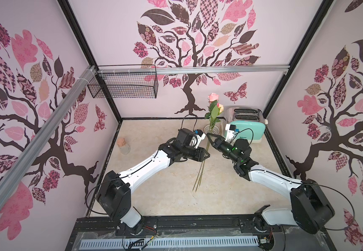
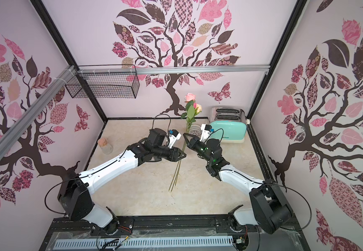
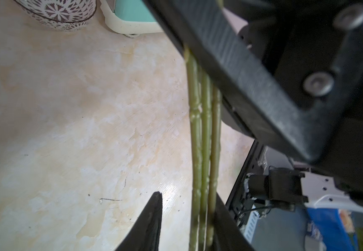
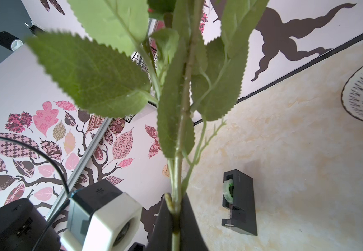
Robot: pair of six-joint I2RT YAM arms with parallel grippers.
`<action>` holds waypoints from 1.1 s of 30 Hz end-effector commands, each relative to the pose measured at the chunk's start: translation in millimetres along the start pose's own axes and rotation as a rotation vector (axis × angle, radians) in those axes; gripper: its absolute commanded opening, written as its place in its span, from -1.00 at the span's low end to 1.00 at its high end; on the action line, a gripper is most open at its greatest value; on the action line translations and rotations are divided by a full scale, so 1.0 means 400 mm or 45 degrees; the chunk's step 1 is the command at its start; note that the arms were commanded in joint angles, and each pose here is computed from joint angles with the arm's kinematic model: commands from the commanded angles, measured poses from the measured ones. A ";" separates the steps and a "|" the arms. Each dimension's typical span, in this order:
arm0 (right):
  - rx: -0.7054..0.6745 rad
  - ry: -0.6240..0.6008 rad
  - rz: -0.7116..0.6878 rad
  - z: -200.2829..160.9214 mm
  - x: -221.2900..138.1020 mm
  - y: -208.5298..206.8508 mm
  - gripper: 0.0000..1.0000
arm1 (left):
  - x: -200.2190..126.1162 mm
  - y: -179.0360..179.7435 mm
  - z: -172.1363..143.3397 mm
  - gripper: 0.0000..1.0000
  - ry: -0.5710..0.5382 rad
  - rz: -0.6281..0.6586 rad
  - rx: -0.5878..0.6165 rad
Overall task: Wrap bouquets with tape
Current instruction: Pick up the unwrapped bouquet from the center of the board.
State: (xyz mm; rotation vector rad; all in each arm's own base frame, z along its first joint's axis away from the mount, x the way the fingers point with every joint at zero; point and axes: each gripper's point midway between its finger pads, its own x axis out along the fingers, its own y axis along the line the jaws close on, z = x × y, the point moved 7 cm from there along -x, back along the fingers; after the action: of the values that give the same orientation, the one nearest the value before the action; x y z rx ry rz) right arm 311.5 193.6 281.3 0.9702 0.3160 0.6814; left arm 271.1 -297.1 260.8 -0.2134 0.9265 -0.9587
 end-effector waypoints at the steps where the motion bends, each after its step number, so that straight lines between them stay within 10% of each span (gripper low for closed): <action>1: -0.037 -0.022 0.081 0.025 -0.005 0.051 -1.00 | -0.010 0.017 0.012 -0.78 0.004 0.112 0.064; 8: -0.078 0.067 0.071 0.023 -0.018 0.044 -0.33 | -0.041 0.031 0.000 -1.00 0.056 0.230 0.185; 25: -0.019 0.307 -0.065 -0.008 0.006 -0.021 -0.13 | -0.073 0.018 0.000 -1.00 0.033 0.239 0.262; 33: 0.035 0.416 0.030 -0.029 0.032 -0.017 -0.34 | -0.068 0.008 -0.007 -1.00 0.059 0.186 0.264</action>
State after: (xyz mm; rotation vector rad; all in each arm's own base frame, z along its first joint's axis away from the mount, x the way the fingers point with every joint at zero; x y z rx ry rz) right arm 314.3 201.0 261.4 0.8862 0.5984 0.7927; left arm 265.5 -270.3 255.0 0.0554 0.9205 -0.8746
